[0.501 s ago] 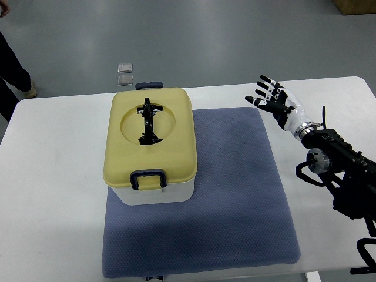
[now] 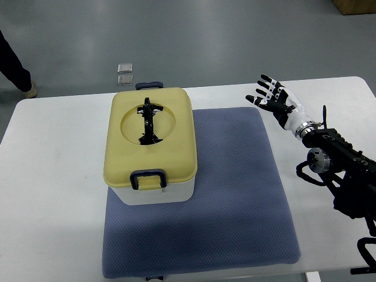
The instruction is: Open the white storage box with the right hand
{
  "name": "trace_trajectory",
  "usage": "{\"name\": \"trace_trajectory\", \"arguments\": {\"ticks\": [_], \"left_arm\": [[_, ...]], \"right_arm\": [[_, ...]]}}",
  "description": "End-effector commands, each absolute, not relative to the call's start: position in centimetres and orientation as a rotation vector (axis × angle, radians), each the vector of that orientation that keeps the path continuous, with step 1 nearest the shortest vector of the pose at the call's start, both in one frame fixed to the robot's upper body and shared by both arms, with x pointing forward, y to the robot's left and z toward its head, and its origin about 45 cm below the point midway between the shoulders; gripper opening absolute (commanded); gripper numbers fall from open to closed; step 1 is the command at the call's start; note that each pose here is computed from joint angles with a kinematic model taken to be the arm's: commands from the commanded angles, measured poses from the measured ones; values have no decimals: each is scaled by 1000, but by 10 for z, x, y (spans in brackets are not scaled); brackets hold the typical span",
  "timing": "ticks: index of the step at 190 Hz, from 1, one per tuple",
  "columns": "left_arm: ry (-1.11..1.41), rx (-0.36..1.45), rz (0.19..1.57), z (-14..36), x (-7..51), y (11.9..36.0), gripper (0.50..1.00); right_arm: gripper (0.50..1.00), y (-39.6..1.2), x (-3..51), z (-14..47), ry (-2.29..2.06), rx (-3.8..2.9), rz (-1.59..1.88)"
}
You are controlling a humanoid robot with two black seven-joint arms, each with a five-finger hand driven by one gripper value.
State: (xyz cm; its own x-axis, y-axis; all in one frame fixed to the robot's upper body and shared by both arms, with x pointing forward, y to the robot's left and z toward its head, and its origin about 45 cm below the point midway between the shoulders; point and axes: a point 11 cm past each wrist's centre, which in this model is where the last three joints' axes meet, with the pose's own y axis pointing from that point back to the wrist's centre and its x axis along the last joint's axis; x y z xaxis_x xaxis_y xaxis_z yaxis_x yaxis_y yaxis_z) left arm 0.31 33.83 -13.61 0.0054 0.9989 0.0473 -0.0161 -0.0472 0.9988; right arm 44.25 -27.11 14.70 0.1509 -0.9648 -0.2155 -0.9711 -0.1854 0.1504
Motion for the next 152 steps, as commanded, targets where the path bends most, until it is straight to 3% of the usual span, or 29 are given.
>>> {"name": "trace_trajectory", "arguments": {"ticks": [1,152], "left_arm": [[1167,1240,1253,-136,3,340,1000],[1166,1242,1255,-136,3,340,1000]], "right_arm": [[919,-274,443,148,1991,-2365,407],[921,-276,449,159,1989,-2310,365]]}}
